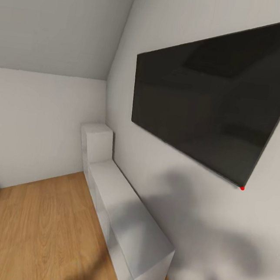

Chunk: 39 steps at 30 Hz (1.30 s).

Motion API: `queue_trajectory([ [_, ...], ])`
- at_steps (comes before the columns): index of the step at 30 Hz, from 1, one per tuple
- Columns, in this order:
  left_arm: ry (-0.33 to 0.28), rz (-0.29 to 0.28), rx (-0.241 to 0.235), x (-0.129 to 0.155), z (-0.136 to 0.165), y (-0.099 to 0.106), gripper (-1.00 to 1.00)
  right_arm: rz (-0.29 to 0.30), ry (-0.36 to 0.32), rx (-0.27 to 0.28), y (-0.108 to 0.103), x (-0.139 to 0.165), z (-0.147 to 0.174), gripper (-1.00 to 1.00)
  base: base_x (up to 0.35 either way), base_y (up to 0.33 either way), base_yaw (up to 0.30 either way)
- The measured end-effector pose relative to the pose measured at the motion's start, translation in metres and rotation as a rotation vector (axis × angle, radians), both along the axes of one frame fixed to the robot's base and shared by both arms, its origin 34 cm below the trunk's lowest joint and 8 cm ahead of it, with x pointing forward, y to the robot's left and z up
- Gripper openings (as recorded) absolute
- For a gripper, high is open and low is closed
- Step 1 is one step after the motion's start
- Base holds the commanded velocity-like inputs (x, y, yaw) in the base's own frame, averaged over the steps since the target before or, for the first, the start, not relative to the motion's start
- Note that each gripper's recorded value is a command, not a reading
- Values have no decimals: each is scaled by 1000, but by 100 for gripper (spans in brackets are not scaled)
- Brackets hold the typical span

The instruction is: Attach the digital camera to the camera tripod in the bedroom.

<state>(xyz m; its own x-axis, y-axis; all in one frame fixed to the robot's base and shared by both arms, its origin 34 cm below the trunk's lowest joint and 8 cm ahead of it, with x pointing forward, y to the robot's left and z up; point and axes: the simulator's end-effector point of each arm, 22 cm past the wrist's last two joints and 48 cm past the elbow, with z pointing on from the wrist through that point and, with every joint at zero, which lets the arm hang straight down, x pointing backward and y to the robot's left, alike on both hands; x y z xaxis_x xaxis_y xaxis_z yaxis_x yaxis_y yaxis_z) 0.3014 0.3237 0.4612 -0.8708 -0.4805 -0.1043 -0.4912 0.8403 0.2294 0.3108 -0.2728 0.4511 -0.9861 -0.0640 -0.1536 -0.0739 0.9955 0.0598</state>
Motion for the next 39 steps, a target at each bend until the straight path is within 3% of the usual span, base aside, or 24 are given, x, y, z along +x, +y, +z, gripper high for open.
queue_trajectory([
  [2, -8, -27, -29, -12, -2, -7, -100, 1, -34, 2, 0, 7, 5, 100, 0, 0, 0],
  [10, -45, -144, -93, -10, 6, -21, -100, 0, -54, 6, 2, 11, 19, 100, 0, 0, 0],
  [39, -52, -152, -103, -10, 51, -25, -100, -3, -47, 8, 2, 8, 63, 100, 0, 0, 0],
])
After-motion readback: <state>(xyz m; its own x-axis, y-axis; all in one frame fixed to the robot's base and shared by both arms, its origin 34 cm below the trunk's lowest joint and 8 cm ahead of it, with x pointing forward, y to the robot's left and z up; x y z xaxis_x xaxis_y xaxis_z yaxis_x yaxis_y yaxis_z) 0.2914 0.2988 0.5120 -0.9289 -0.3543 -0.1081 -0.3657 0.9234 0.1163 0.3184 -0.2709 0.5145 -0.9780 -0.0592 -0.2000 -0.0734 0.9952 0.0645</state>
